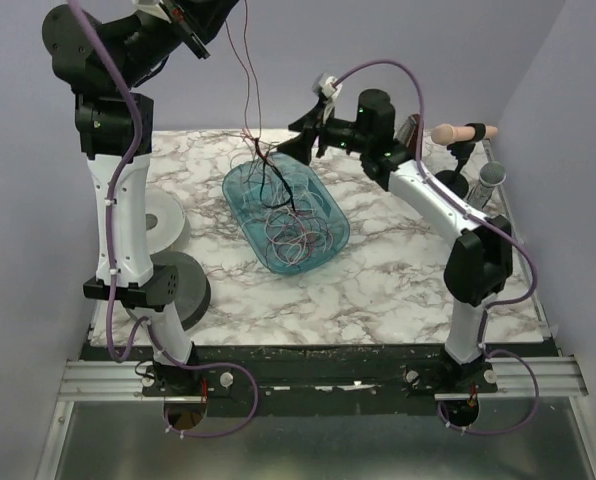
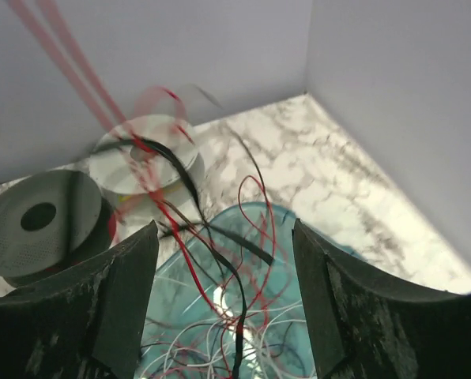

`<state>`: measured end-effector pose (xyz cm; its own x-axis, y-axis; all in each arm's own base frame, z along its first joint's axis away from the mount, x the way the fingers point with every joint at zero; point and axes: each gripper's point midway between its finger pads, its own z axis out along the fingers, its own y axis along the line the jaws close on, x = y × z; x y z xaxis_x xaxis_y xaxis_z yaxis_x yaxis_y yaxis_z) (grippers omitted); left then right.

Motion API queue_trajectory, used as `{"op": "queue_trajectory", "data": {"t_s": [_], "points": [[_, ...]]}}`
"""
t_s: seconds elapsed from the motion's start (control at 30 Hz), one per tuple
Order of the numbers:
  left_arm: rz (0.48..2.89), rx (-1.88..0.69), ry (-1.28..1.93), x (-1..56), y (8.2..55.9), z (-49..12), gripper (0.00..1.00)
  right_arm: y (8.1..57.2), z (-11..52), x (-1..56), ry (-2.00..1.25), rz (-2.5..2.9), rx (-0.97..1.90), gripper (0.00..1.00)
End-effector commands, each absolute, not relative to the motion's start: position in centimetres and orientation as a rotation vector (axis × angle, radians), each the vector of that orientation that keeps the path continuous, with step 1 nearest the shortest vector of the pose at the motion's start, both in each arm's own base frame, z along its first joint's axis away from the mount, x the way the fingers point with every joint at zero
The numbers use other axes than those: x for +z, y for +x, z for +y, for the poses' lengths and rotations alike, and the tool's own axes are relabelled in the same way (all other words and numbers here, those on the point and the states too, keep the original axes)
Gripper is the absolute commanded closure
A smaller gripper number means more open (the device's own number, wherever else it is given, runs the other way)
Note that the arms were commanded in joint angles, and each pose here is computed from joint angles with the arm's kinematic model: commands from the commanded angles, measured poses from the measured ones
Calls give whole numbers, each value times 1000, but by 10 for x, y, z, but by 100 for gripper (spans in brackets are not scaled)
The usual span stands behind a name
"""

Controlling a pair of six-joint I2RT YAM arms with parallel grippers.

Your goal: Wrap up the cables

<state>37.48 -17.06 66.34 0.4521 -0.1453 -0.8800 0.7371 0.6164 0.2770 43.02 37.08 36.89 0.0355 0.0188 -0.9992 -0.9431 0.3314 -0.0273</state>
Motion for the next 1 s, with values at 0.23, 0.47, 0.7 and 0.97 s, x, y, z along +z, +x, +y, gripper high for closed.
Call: {"op": "queue_trajectory", "data": {"t_s": [0.23, 0.47, 0.7, 0.97], "points": [[685, -584, 731, 716, 335, -177, 100, 419, 433, 306, -991, 1384, 1119, 35], [544, -311, 568, 756, 345, -141, 100, 425, 403, 237, -933, 1601, 1001, 99], [305, -18, 377, 807, 317, -93, 100, 452, 330, 110, -774, 2083, 750, 99], [270, 82, 345, 813, 314, -82, 100, 447, 322, 107, -836, 2120, 721, 99]]}}
